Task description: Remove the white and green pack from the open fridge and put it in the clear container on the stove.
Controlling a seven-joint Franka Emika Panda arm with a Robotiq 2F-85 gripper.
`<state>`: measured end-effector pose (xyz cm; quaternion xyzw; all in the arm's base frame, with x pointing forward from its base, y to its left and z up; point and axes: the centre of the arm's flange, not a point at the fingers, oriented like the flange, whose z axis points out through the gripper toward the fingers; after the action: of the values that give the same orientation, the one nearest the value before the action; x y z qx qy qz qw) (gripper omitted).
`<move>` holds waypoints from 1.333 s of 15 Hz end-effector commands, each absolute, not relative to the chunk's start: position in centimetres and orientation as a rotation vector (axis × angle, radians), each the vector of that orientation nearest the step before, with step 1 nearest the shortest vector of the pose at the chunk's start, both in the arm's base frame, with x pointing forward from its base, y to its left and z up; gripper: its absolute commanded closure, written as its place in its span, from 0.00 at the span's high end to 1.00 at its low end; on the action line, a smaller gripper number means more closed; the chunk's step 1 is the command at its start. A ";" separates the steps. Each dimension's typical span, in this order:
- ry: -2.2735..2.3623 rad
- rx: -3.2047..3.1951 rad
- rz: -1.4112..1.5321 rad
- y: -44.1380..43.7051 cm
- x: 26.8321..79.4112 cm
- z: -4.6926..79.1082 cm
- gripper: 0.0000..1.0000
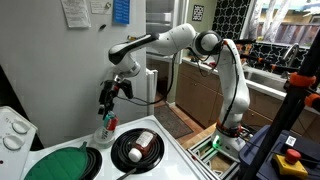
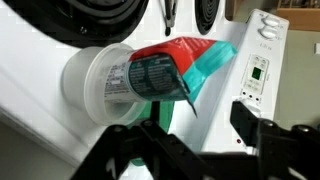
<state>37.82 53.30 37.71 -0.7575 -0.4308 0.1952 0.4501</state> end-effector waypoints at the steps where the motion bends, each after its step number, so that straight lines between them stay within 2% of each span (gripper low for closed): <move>1: -1.057 -1.905 0.486 53.2 37.1 39.5 1.00; 12: -1.131 -2.402 0.470 49.9 33.1 54.2 1.00; 20: -1.193 -2.808 0.285 46.9 29.9 61.9 1.00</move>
<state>31.30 47.48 59.67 -0.9048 -0.3954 0.1201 0.1031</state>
